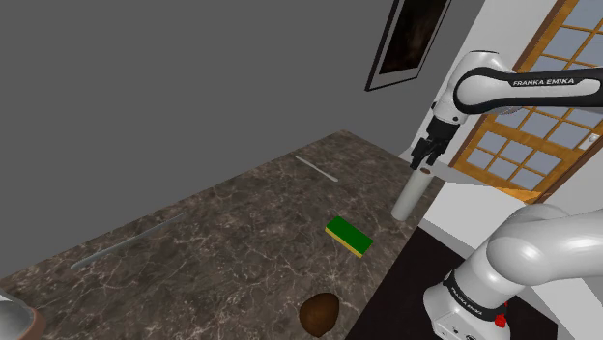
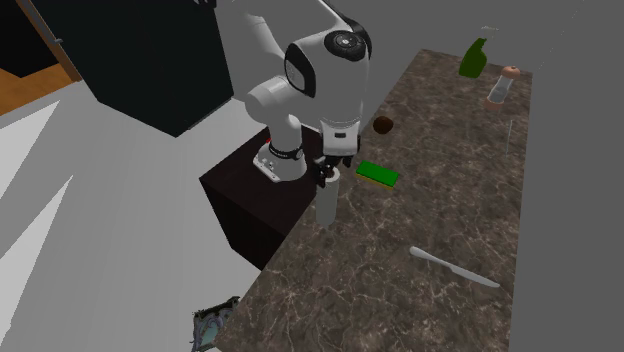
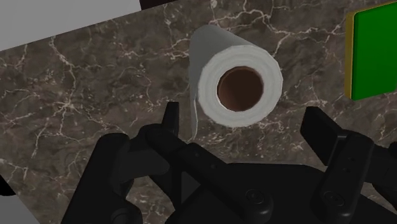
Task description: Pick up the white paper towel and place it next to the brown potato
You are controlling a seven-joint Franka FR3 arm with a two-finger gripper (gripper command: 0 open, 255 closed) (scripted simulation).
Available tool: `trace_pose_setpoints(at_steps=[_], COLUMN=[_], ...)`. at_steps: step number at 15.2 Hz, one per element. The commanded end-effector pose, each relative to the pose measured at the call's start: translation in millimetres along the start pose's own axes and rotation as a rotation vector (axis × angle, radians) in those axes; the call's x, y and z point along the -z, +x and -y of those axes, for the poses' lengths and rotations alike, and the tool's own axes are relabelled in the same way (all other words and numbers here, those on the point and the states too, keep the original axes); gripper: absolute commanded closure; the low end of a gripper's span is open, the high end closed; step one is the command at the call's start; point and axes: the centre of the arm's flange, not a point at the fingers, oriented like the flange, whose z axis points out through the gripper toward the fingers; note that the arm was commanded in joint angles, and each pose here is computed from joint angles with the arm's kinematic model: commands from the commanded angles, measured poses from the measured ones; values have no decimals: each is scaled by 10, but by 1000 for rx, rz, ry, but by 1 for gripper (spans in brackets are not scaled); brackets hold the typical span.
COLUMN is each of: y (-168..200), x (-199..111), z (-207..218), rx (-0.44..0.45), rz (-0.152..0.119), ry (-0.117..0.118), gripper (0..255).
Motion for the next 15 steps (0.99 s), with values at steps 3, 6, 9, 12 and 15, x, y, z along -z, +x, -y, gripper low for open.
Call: trace_pose_setpoints(at_steps=[3, 6, 9, 12, 15], y=[17, 17, 17, 17, 17], x=[-217, -353, -353, -353, -352], z=[-42, -41, -41, -41, -41], rx=[-1, -1, -1, -1, -1], rz=[-1, -1, -1, -1, -1], ry=[1, 1, 1, 1, 1], gripper=[0, 0, 0, 0, 255])
